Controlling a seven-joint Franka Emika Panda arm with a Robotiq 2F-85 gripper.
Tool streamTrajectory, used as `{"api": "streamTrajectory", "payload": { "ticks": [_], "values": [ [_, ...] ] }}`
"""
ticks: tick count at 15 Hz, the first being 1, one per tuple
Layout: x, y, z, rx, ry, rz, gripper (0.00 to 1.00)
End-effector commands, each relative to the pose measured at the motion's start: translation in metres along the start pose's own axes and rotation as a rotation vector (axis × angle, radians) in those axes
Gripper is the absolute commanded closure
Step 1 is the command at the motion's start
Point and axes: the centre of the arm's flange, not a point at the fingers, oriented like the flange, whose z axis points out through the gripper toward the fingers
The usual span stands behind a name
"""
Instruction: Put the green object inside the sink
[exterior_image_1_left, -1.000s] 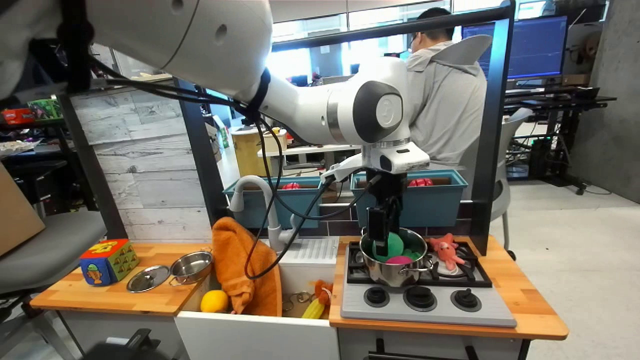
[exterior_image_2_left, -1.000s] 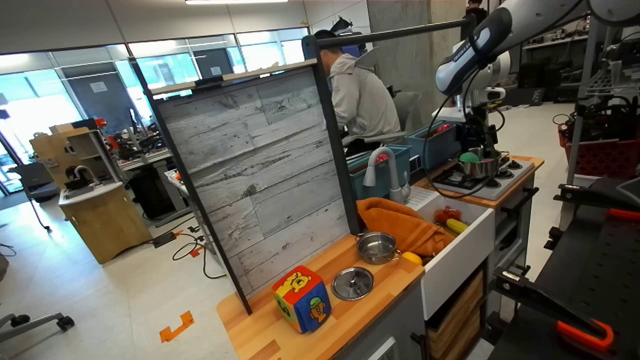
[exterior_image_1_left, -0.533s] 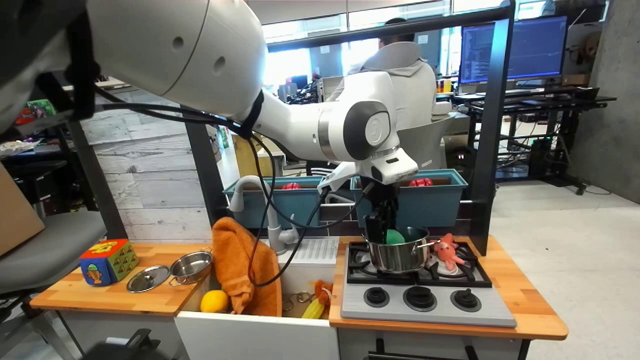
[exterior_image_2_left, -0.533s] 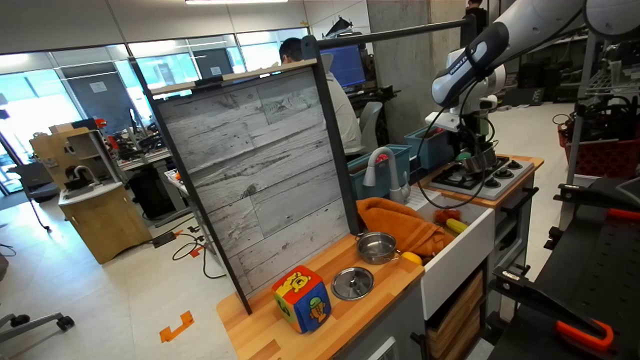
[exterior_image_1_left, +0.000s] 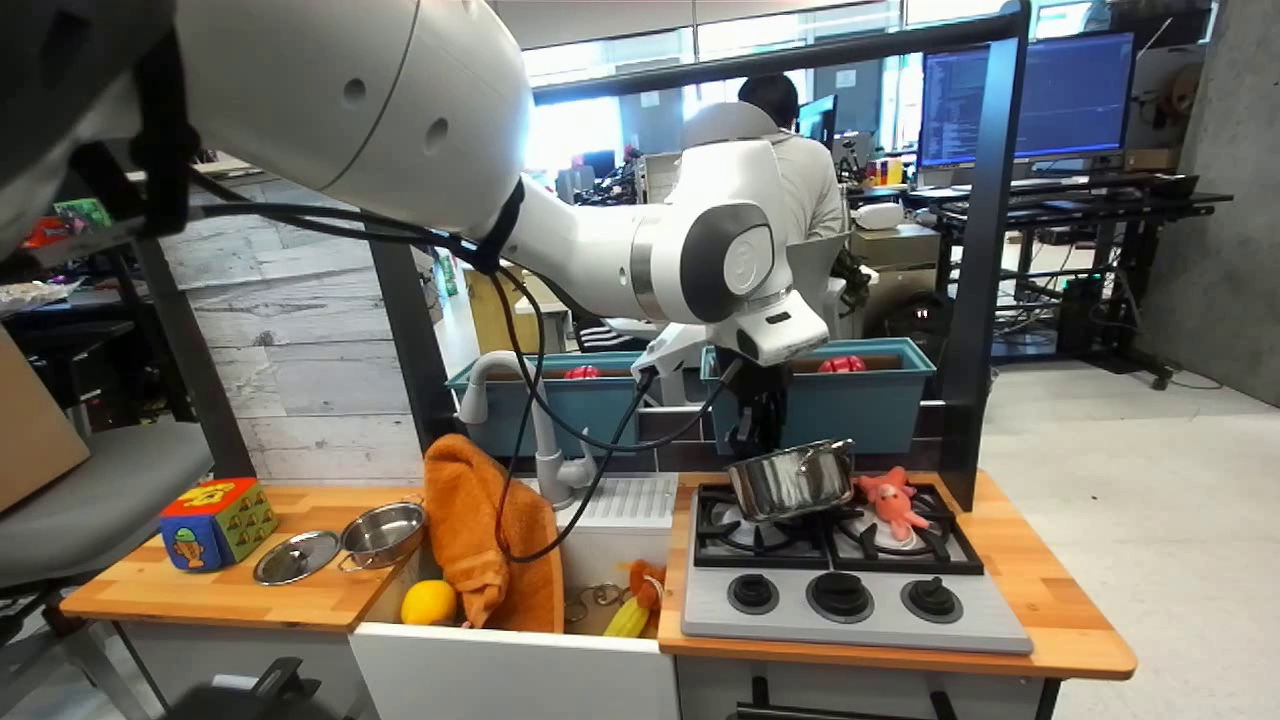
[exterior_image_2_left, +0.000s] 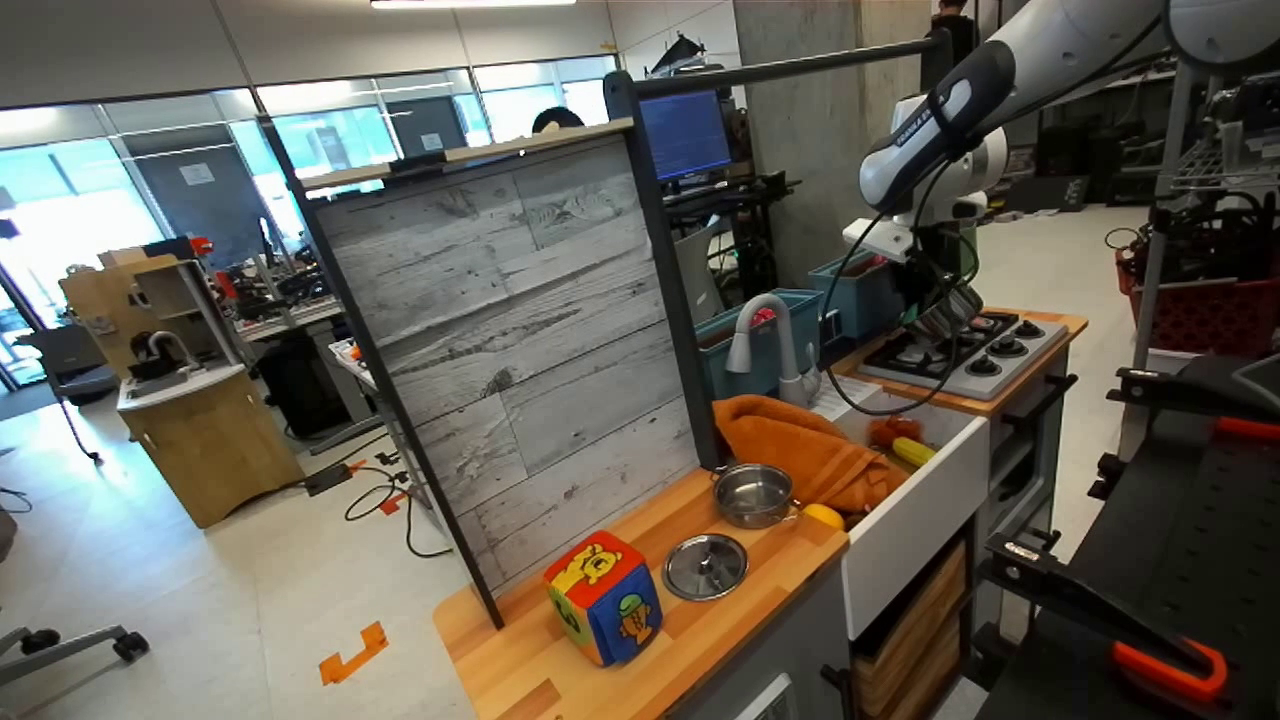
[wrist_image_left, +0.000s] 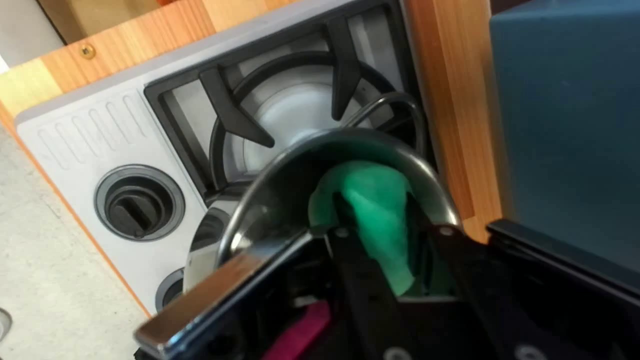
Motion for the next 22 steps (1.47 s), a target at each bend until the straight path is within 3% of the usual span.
{"api": "streamTrajectory", "payload": {
  "ticks": [1, 4, 9, 15, 17, 22],
  "values": [
    [-0.009, -0.019, -0.011, 0.012, -0.162, -0.022, 0.97],
    [-0.028, -0.016, -0.038, 0.041, -0.294, -0.077, 0.97],
    [-0.05, -0.018, -0.074, 0.075, -0.44, -0.189, 0.96],
    [-0.079, -0.014, -0.089, 0.027, -0.566, -0.338, 0.96],
    [-0.085, -0.008, -0.087, -0.028, -0.592, -0.394, 0.96],
    [-0.113, 0.016, -0.078, -0.309, -0.673, -0.503, 0.96]
  ]
}}
